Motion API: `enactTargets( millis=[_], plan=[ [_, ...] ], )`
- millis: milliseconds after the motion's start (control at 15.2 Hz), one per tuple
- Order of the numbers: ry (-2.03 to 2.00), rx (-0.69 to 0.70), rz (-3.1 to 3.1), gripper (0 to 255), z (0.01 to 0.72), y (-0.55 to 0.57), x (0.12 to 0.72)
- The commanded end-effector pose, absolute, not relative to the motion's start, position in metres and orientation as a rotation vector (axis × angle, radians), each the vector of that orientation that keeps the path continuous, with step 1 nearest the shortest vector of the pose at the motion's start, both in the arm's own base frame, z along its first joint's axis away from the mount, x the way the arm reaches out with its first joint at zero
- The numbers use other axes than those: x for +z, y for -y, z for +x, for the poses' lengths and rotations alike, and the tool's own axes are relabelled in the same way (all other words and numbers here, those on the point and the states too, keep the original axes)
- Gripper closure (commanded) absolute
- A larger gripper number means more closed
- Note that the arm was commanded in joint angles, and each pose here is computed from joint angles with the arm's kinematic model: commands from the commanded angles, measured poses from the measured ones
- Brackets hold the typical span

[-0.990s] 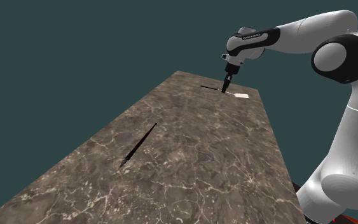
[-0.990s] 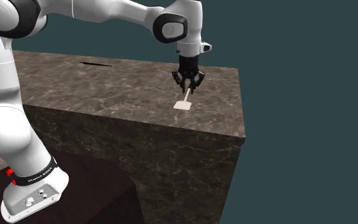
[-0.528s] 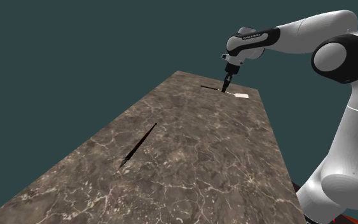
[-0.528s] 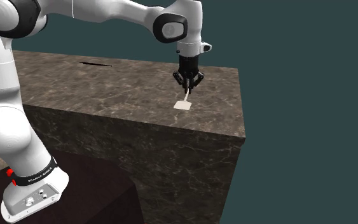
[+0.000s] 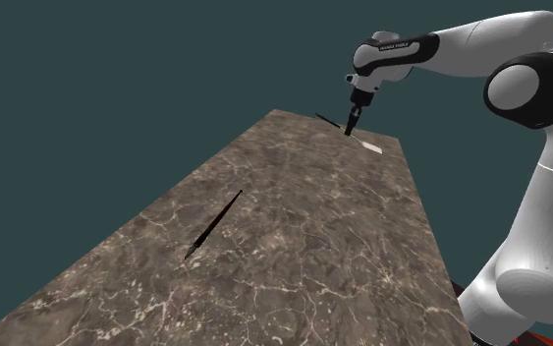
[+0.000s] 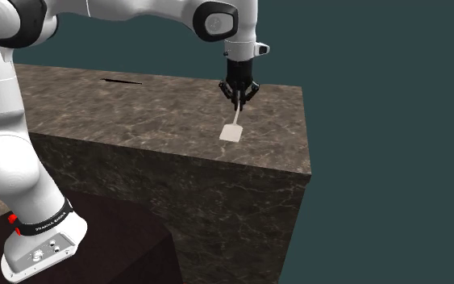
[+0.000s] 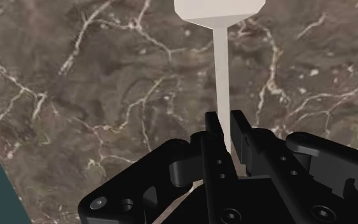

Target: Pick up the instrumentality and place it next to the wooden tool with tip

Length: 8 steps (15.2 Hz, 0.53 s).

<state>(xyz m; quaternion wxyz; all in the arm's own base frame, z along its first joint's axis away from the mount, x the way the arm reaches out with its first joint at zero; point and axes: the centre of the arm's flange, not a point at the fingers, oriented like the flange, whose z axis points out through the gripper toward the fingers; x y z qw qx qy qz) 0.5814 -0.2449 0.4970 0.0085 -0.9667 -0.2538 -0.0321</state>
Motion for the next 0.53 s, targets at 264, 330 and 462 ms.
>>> enactTargets(
  millis=[264, 330, 462],
  plan=[
    [0.793, -0.1, -3.02, 255, 0.582, 0.245, 0.529],
    [0.793, -0.1, -3.02, 255, 0.582, 0.245, 0.534],
    [0.793, -0.1, -3.02, 255, 0.582, 0.245, 0.544]
  ],
)
